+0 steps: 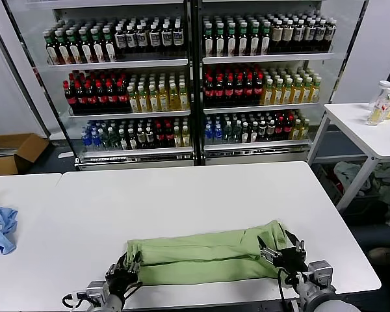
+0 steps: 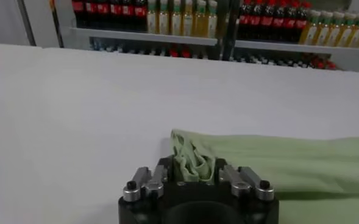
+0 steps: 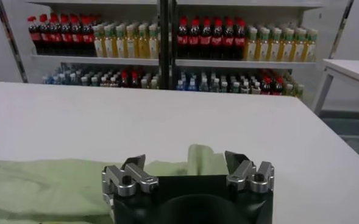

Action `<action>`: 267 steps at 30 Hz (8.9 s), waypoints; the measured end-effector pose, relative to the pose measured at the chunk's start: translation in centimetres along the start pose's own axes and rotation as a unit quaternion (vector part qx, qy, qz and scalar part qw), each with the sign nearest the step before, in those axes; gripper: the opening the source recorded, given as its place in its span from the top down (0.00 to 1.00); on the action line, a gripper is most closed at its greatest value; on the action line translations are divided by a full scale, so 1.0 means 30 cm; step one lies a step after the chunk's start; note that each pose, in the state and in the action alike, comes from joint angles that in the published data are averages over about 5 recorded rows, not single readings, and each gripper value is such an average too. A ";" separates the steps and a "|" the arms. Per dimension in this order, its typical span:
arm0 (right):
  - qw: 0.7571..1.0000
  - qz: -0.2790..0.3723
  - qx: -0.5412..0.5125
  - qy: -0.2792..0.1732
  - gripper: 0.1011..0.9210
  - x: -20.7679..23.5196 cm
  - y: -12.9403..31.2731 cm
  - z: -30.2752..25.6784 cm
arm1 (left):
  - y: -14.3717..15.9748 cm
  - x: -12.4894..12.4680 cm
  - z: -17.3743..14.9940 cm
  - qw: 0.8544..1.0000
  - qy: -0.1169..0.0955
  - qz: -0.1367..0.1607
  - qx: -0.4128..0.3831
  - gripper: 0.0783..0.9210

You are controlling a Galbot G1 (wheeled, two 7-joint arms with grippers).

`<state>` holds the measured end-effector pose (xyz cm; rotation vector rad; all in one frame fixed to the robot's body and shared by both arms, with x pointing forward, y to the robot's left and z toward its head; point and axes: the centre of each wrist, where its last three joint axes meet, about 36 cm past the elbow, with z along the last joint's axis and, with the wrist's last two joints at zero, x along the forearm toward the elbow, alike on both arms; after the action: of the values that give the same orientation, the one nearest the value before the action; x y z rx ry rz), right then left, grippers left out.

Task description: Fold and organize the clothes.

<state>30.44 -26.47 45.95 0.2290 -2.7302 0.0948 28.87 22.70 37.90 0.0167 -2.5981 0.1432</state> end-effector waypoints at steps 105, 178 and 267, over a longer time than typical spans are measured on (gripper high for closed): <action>0.999 -0.005 -0.015 -0.033 0.12 -0.113 -0.053 -0.060 | 0.226 -0.123 -0.184 0.993 0.016 0.099 0.062 0.12; 0.997 -0.012 -0.029 -0.067 0.12 -0.103 -0.032 -0.098 | 0.222 -0.094 -0.096 0.921 -0.162 -0.112 -0.337 0.96; 0.984 -0.154 0.068 0.053 0.93 -0.696 0.359 -0.110 | 0.237 -0.107 -0.159 0.968 -0.246 0.028 0.042 0.12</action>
<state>48.79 -12.48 40.40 0.6605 -2.5512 0.2007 33.78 30.22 39.61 0.0111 -3.0868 0.3037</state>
